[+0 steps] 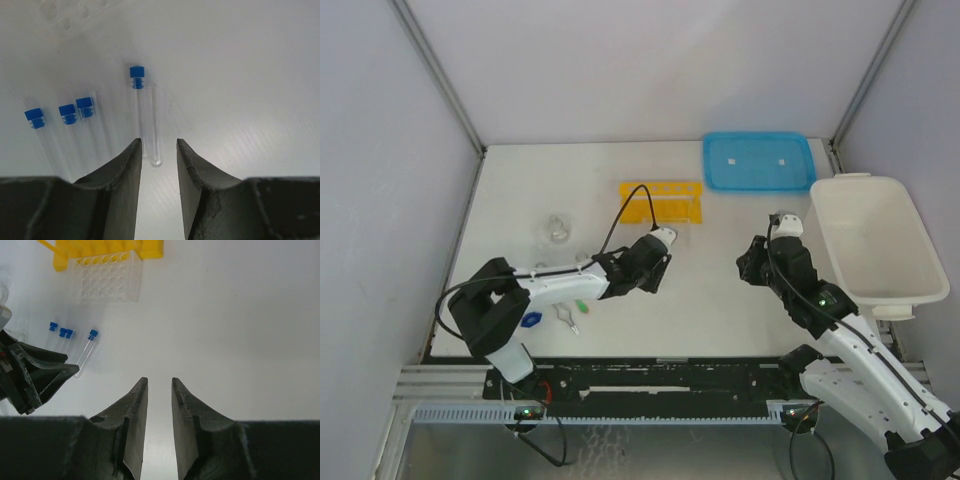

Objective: Organize the chemistry lab equipment
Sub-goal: Pick up the test tube at the center of the board.

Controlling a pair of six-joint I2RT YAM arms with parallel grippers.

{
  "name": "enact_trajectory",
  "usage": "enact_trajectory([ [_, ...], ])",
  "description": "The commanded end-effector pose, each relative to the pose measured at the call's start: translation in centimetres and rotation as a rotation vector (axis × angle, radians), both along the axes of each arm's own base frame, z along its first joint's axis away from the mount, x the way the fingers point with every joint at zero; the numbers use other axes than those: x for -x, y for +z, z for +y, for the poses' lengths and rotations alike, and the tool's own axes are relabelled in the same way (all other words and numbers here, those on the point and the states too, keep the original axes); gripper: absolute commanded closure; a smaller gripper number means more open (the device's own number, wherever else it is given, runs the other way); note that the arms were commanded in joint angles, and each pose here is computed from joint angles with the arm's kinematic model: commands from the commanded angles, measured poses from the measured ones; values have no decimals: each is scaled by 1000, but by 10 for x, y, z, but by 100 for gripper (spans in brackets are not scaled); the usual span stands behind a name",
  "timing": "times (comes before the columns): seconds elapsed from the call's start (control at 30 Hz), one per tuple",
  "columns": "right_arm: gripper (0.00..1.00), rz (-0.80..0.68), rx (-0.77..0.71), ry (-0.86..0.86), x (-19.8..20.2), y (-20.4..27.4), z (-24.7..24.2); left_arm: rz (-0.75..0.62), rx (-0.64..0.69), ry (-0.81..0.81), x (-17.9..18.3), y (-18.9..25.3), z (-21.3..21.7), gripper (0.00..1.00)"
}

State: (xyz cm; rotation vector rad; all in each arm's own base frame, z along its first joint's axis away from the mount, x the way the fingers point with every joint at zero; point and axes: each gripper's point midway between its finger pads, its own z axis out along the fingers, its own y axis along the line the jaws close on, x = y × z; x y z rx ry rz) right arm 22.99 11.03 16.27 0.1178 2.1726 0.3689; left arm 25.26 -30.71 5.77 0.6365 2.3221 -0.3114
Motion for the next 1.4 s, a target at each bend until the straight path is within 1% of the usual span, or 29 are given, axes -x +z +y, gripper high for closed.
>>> enact_trajectory([
  [0.0, 75, -62, -4, 13, -9, 18, 4, -19, 54, -15, -19, 13, -13, 61],
  [0.4, 75, -53, 5, 8, -10, 14, 4, 26, 54, -53, -26, 0, -33, 62],
  [0.9, 75, -50, 10, 7, -9, 12, 3, 104, 34, -41, -28, -23, -39, 65],
  [1.0, 75, -51, 7, 6, -9, 12, 3, 123, 48, -31, -27, -23, -42, 68],
  [1.17, 75, -51, 2, 2, -9, 10, 3, 189, 119, -10, -20, -22, -54, 78],
  [1.27, 75, -48, 1, 0, -9, 8, 3, 224, 187, 5, -16, -18, -65, 83],
  [1.37, 75, -47, 0, 0, -8, 7, 3, 260, 275, 33, -12, -13, -76, 86],
])
